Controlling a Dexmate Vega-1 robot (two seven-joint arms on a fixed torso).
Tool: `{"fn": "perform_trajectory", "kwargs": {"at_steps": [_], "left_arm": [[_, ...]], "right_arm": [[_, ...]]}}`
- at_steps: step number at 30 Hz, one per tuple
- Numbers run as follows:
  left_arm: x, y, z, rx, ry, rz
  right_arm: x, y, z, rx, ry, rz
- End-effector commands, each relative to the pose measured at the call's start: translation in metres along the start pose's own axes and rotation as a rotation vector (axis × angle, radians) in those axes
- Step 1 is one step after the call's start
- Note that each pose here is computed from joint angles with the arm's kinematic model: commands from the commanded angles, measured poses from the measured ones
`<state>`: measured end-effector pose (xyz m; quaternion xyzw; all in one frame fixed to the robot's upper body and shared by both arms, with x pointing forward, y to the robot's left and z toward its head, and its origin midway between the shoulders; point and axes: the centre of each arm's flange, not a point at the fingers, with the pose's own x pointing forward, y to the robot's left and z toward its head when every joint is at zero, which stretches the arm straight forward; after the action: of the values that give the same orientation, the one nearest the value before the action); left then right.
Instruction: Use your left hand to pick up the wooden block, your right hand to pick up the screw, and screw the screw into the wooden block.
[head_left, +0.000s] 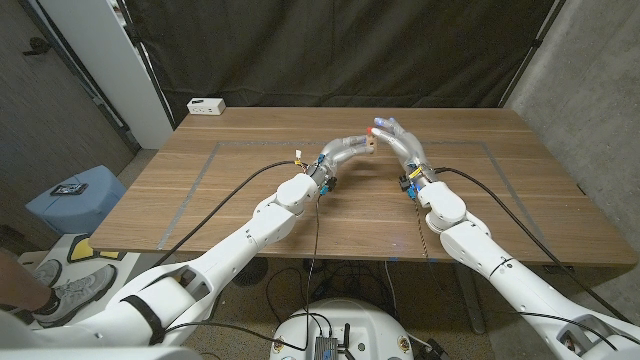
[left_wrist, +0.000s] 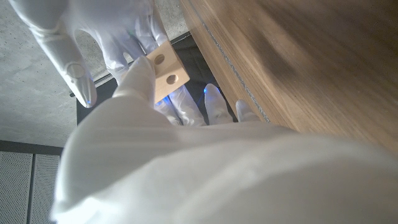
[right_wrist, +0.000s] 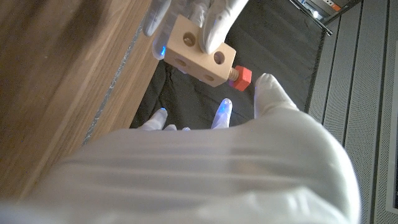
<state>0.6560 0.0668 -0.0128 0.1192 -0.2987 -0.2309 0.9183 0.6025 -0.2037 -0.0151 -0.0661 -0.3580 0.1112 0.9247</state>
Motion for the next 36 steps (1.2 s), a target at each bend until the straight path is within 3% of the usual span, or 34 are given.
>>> {"fn": "perform_trajectory", "kwargs": {"at_steps": [1,7,18,36], "left_arm": [[-0.003,0.003,0.000,0.003,0.001,0.004],[-0.005,0.004,0.000,0.005,-0.001,0.008],[-0.008,0.008,-0.001,0.005,0.002,0.011],[-0.003,0.012,-0.002,0.012,0.006,0.000]], "right_arm": [[0.001,-0.014,0.014,-0.096,0.021,0.040],[0.004,-0.019,0.023,-0.154,0.030,0.068],[0.011,-0.026,0.053,-0.329,0.060,0.125],[0.024,-0.030,0.095,-0.573,0.092,0.214]]}}
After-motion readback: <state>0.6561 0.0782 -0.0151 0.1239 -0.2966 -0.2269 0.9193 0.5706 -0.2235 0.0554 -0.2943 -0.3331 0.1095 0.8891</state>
